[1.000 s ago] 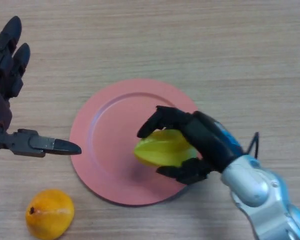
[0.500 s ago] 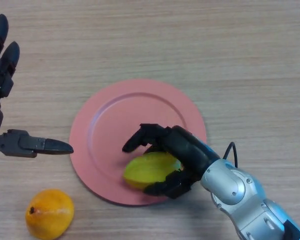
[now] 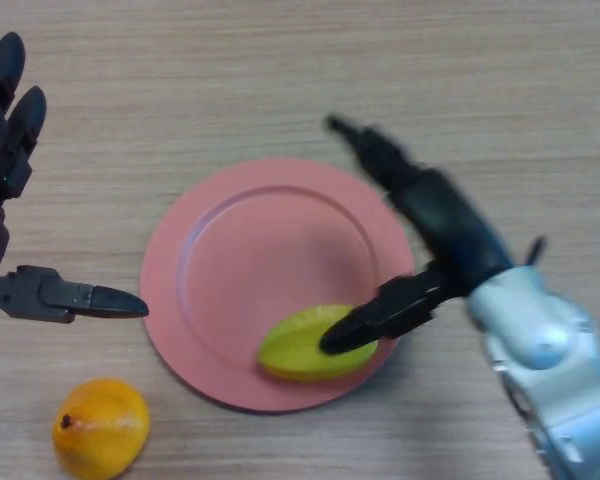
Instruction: Pick up the yellow starfruit and place it on the plate
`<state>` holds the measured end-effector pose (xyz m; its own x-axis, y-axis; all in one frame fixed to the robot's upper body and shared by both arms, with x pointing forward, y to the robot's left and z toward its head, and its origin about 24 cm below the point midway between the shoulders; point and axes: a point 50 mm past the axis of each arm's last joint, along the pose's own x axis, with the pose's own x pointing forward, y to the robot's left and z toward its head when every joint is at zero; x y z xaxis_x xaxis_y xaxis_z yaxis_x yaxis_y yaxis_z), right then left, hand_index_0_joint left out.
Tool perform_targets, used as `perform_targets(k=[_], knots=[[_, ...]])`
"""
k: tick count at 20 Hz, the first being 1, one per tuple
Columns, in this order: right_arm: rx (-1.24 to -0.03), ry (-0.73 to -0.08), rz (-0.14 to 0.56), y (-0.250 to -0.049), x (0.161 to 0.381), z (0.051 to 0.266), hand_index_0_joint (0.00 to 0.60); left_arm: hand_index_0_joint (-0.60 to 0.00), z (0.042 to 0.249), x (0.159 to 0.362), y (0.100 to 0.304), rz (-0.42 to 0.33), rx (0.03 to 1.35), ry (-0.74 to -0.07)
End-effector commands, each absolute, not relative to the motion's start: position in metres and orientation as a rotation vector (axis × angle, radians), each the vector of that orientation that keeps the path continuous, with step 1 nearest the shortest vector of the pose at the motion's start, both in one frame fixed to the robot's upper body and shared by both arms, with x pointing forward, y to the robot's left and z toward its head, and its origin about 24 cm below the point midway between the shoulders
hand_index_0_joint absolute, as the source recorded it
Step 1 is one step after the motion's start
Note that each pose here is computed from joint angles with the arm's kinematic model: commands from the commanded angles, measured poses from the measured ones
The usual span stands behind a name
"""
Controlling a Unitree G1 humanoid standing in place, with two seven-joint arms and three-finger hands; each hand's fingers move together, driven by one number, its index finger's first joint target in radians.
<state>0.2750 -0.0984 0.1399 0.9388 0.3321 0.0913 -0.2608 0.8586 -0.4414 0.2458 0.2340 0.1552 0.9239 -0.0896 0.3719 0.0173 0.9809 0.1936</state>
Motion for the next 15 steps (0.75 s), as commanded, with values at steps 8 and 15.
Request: perform_targets(k=[8, 15], knots=[[-0.192, -0.367, 0.201, -0.153, 0.236, 0.186, 0.000, 0.000, 0.194, 0.236, 0.231, -0.071, 0.258, -0.573], [-0.291, -0.321, 0.203, -0.155, 0.235, 0.172, 0.000, 0.000, 0.186, 0.244, 0.233, -0.051, 0.258, -0.569]])
